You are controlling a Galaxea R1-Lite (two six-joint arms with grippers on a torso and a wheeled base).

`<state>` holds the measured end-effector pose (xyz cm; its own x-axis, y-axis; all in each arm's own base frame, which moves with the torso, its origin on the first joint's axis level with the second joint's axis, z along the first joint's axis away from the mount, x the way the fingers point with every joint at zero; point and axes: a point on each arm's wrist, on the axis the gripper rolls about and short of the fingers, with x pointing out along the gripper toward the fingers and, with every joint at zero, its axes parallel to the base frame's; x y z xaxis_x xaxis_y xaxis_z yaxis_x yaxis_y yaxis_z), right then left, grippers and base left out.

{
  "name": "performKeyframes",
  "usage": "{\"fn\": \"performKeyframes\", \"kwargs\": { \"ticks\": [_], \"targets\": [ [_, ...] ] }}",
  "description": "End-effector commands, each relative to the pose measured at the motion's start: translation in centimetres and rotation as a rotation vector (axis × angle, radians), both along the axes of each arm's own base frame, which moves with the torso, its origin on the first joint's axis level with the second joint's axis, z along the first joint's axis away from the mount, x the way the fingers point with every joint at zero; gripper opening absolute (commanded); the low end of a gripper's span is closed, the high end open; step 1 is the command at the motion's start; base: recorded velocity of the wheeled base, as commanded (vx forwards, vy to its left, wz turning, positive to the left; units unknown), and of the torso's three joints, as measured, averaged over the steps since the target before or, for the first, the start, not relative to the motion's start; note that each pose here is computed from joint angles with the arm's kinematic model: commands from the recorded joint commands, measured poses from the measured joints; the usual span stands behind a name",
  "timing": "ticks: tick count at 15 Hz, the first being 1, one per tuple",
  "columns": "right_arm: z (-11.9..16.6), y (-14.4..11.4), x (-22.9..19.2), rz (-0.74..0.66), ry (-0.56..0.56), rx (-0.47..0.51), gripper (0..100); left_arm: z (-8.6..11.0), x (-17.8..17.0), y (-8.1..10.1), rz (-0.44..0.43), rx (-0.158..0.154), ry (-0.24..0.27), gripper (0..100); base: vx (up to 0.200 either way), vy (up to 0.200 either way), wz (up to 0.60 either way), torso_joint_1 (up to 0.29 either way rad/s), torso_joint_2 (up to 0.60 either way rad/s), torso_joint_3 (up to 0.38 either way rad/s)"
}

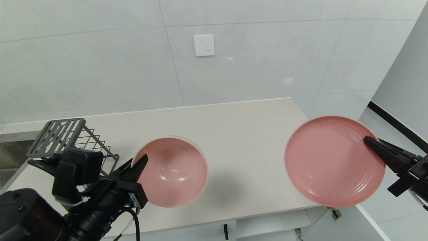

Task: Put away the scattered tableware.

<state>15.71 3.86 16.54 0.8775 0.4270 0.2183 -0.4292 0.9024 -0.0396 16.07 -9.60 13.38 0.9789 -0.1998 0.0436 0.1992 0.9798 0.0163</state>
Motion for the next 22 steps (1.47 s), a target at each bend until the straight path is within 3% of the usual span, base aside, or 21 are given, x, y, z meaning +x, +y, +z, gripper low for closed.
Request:
{"fn": "performKeyframes", "kwargs": {
  "ticks": [1, 3, 7, 12, 18, 22],
  "targets": [
    [-0.1, 0.0, 0.2, 0.001, 0.003, -0.002, 0, 0.9, -0.3, 0.1, -0.007, 0.0, -0.044, 0, 0.0, 0.0, 0.0, 0.0, 0.0, 0.0],
    [-0.3, 0.4, 0.3, 0.018, 0.01, -0.023, 0, 1.9, -0.9, 0.5, 0.002, 0.043, -0.107, 0, 0.0, 0.0, 0.0, 0.0, 0.0, 0.0],
    [-1.1, 1.4, 0.6, 0.066, 0.051, -0.034, 0, 1.8, -1.2, 0.7, 0.003, 0.054, -0.108, 0, 0.0, 0.0, 0.0, 0.0, 0.0, 0.0],
    [-1.5, 1.5, 1.1, 0.068, 0.079, -0.032, 0, 2.4, -1.4, 0.8, 0.005, 0.039, -0.134, 0, 0.0, 0.0, -0.48, 0.004, 0.0, 0.002],
    [-1.5, 1.5, 1.1, 0.068, 0.082, -0.032, 0, 2.5, -1.4, 0.9, 0.007, 0.036, -0.139, 0, 0.0, 0.0, 0.0, 0.0, 0.0, 0.0],
    [-1.3, 1.5, 1.0, 0.067, 0.07, -0.032, 0, 2.6, -1.5, 0.9, 0.009, 0.032, -0.142, 0, -0.2, 0.0, 0.0, 0.004, 0.0, 0.002]
  ]
}}
